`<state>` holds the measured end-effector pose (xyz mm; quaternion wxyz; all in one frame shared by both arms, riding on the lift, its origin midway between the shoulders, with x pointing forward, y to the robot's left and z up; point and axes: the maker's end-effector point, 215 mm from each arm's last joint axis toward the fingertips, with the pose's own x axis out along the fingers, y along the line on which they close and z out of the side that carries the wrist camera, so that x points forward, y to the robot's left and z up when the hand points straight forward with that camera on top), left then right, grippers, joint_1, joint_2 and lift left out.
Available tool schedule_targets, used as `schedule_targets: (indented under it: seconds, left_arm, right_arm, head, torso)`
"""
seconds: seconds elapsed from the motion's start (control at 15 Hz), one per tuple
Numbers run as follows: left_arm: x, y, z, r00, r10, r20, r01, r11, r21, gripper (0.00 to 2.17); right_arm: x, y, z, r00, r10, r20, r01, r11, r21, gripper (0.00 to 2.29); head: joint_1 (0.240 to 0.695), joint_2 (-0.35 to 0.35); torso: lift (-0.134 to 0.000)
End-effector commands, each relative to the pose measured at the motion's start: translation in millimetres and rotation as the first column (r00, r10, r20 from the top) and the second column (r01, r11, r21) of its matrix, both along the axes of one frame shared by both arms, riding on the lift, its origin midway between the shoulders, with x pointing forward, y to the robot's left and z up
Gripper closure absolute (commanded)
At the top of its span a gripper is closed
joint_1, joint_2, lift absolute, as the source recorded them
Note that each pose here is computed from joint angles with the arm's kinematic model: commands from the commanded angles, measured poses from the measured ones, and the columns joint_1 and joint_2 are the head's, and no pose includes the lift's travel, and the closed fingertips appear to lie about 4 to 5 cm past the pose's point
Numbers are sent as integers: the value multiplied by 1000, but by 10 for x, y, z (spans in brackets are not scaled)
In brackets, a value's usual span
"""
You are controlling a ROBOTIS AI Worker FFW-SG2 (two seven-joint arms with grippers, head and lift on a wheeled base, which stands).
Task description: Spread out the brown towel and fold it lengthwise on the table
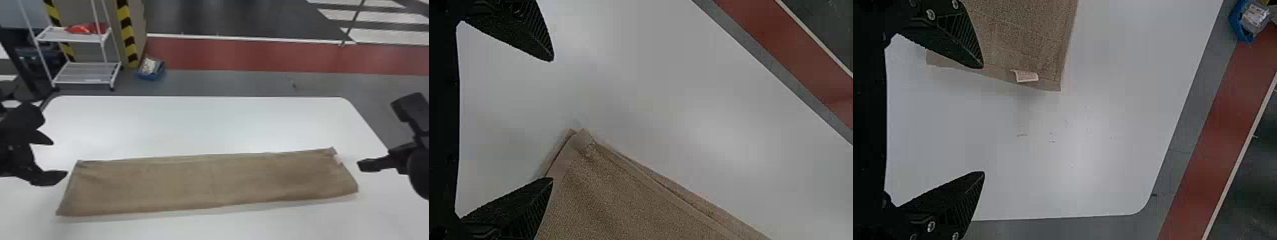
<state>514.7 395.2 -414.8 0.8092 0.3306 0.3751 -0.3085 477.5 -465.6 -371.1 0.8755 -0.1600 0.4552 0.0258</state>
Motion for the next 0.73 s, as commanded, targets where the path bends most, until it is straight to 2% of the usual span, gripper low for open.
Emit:
schedule_targets:
  seconds: [0.0,0.67]
  left_arm:
    - [-9,-5,-25,1000,2,-4,-2,1000,-5,22]
    - [3,12,-1,1000,4,1,-4,1000,-13,22]
  right_arm:
    - [12,-15,4,1000,2,3,-2,1000,-2,147]
    - [51,-33,19,1000,5,10,-5,1000,3,147]
  head:
    - [695,-78]
    - [695,-81]
  torso:
    - [-124]
    - [-124]
